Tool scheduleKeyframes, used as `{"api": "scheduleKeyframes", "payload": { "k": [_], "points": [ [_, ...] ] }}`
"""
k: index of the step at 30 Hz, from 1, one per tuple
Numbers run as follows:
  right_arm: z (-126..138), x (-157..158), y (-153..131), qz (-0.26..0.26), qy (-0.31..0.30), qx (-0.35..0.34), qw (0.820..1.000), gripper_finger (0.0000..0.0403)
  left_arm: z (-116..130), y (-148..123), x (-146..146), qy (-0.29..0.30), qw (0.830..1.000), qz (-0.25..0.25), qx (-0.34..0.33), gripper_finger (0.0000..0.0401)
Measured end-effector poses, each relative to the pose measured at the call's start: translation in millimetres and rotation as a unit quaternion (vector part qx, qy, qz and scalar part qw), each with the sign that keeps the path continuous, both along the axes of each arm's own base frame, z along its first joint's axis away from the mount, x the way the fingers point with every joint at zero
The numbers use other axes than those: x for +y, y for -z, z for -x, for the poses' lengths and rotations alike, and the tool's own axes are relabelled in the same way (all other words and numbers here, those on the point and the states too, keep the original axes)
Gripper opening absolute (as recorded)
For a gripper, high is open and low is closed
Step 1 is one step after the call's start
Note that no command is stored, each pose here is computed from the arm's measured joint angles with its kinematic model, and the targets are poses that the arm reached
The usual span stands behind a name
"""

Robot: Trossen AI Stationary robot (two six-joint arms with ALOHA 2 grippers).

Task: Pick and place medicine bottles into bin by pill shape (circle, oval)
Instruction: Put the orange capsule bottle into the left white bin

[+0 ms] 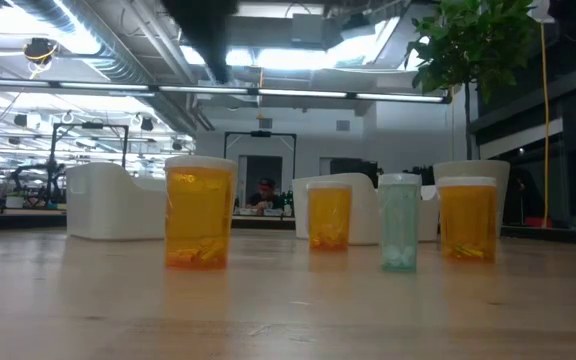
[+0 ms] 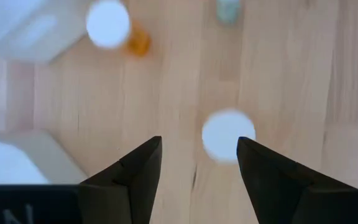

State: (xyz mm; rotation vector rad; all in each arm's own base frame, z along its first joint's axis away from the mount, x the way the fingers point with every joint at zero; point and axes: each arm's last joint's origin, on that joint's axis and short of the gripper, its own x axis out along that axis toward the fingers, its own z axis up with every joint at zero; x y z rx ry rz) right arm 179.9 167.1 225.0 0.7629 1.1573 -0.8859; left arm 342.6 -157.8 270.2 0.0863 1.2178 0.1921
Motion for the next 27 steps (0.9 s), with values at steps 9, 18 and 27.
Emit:
{"api": "scheduleKeyframes", "payload": {
  "k": [9,18,27],
  "points": [
    [-2.3,1.4,-0.2,0.0,0.0,-0.018,1.0,0.027,11.0,0.6,-30.5,0.025,0.999,0.014,-0.018,0.0204],
    [-2.3,1.4,-0.2,-0.001,0.0,-0.019,1.0,0.027,8.1,1.2,-23.6,-0.01,0.999,0.039,-0.01,0.0237],
    [-2.3,1.4,-0.2,-0.001,-0.001,-0.018,1.0,0.027,-1.6,-0.4,-5.1,-0.019,0.998,-0.038,-0.042,0.0318]
  ]
}}
